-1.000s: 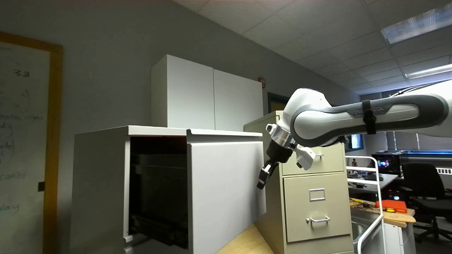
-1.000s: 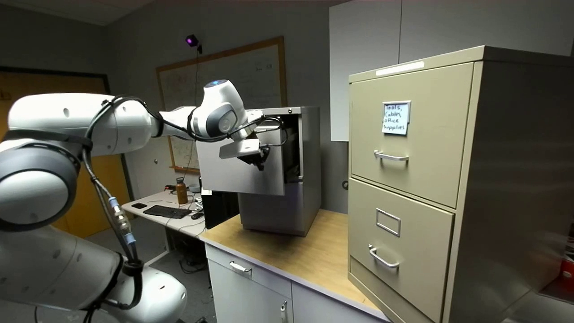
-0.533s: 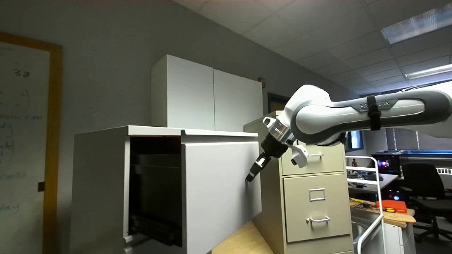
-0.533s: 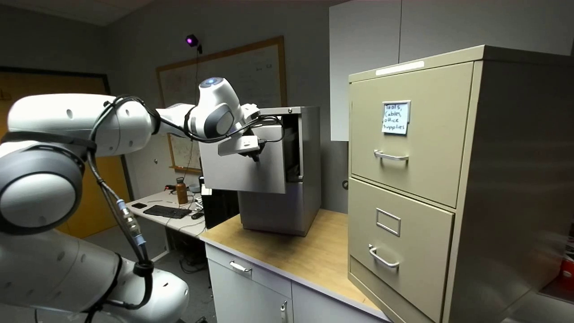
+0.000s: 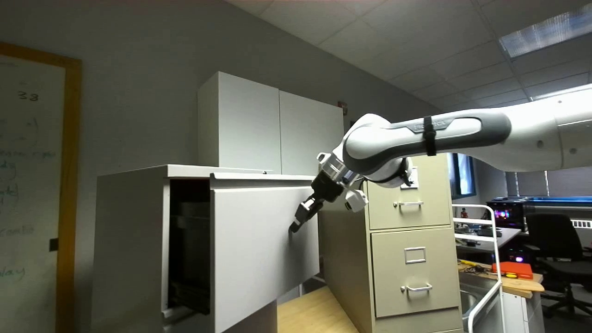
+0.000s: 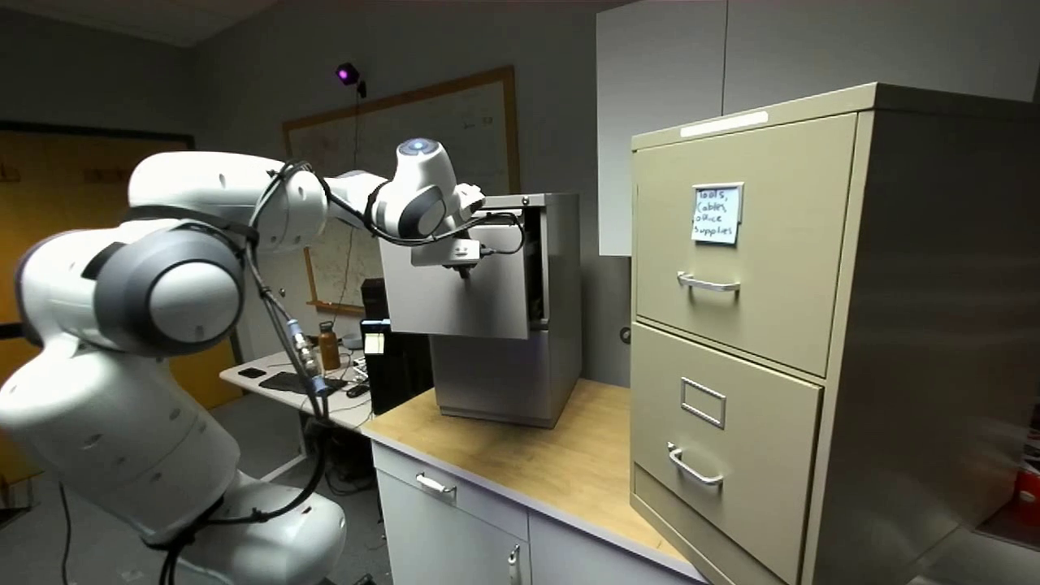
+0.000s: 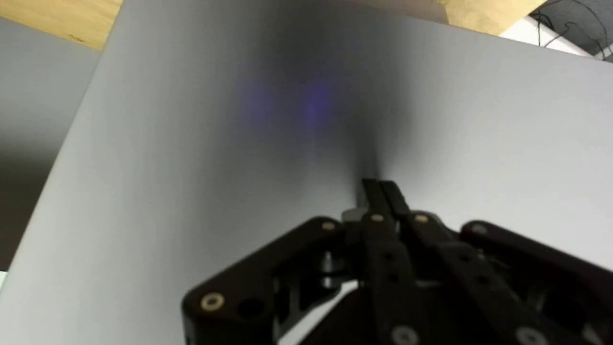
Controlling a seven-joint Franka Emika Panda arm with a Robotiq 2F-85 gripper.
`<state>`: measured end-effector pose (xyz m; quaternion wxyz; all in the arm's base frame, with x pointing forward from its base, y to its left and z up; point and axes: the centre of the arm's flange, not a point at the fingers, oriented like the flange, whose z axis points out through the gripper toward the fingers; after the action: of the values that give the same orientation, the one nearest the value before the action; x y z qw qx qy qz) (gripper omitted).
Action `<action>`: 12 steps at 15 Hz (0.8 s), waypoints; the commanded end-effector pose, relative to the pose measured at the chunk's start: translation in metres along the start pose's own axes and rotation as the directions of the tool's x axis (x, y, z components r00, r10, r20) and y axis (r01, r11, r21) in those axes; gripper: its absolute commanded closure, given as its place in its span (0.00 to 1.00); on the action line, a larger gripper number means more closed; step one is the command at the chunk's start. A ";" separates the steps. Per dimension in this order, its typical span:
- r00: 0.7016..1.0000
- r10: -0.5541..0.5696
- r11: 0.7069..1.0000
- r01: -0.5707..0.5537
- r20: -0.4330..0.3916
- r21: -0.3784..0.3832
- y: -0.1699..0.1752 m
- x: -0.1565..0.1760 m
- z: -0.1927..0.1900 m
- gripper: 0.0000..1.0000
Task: Close the drawer on the grey filing cabinet
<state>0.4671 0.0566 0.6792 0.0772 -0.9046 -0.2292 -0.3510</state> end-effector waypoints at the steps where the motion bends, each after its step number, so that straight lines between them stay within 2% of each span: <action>1: 1.000 0.009 0.997 -0.006 -0.029 0.075 0.015 0.081 0.036 0.96; 6: 0.998 0.049 0.993 -0.044 -0.039 0.113 0.021 0.139 0.082 0.97; 12: 1.000 -0.003 0.993 0.006 -0.030 0.121 -0.011 0.189 0.126 0.97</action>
<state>0.6176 0.1394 0.6863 0.1359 -0.8956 -0.2398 -0.3492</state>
